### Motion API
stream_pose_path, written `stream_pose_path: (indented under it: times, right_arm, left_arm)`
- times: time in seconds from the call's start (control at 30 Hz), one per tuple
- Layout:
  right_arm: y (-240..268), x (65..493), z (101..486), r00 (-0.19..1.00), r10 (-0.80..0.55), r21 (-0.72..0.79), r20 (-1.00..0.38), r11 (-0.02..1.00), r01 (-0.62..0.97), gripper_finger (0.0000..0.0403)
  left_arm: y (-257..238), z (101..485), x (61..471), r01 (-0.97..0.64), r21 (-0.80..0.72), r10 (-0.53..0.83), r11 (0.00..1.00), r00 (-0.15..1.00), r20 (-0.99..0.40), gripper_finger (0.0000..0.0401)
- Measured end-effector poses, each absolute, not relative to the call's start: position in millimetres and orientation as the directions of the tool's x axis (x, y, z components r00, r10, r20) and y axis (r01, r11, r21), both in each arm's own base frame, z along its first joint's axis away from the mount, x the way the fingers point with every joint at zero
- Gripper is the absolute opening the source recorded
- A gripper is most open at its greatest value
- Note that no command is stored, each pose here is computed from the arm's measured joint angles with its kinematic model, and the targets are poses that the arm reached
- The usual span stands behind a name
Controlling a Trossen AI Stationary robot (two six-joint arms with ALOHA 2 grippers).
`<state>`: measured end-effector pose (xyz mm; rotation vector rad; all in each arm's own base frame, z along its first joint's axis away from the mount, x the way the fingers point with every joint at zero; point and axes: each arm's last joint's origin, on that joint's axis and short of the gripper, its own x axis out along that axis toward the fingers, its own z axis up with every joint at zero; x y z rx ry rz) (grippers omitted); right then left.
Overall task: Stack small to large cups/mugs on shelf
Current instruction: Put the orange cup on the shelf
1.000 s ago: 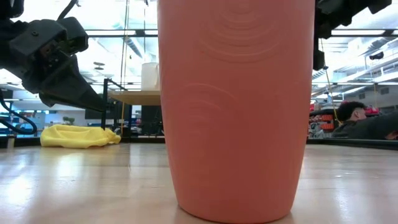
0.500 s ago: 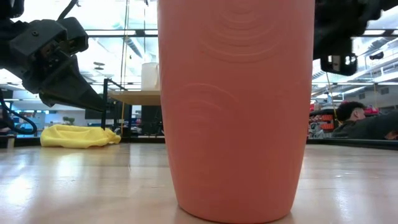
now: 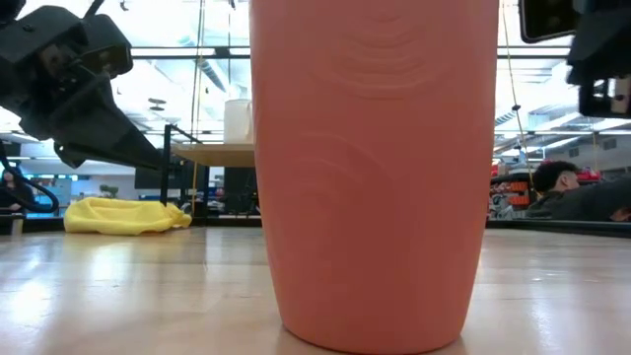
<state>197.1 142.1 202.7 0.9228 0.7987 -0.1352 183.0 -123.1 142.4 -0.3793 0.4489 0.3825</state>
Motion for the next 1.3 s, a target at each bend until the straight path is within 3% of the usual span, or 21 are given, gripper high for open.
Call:
stream_pose_path:
  times: [0.17,0.4,0.7,0.97,1.3]
  right_arm:
    - [153,203,208,0.707,0.235,0.655,-0.667,0.636,0.408,0.0061]
    - [173,227,245,0.745,0.264,0.644,-0.612,0.713,0.276,0.0061]
    - [190,248,289,0.680,0.213,0.531,-0.702,0.792,0.300,0.0061]
    - [202,267,292,0.609,0.157,0.413,-0.777,0.858,0.305,0.0061]
    - [207,295,293,0.586,0.199,0.369,-0.786,0.910,0.187,0.0061]
  left_arm:
    - [-125,142,182,-0.425,-0.265,0.264,0.865,0.836,-0.480,0.0061]
    - [-125,142,182,-0.426,-0.264,0.266,0.866,0.837,-0.479,0.0066]
    - [-125,142,182,-0.426,-0.263,0.266,0.866,0.836,-0.479,0.0058]
    - [-125,142,182,-0.426,-0.263,0.266,0.866,0.836,-0.479,0.0062]
    - [-125,142,182,-0.426,-0.263,0.266,0.866,0.836,-0.479,0.0060]
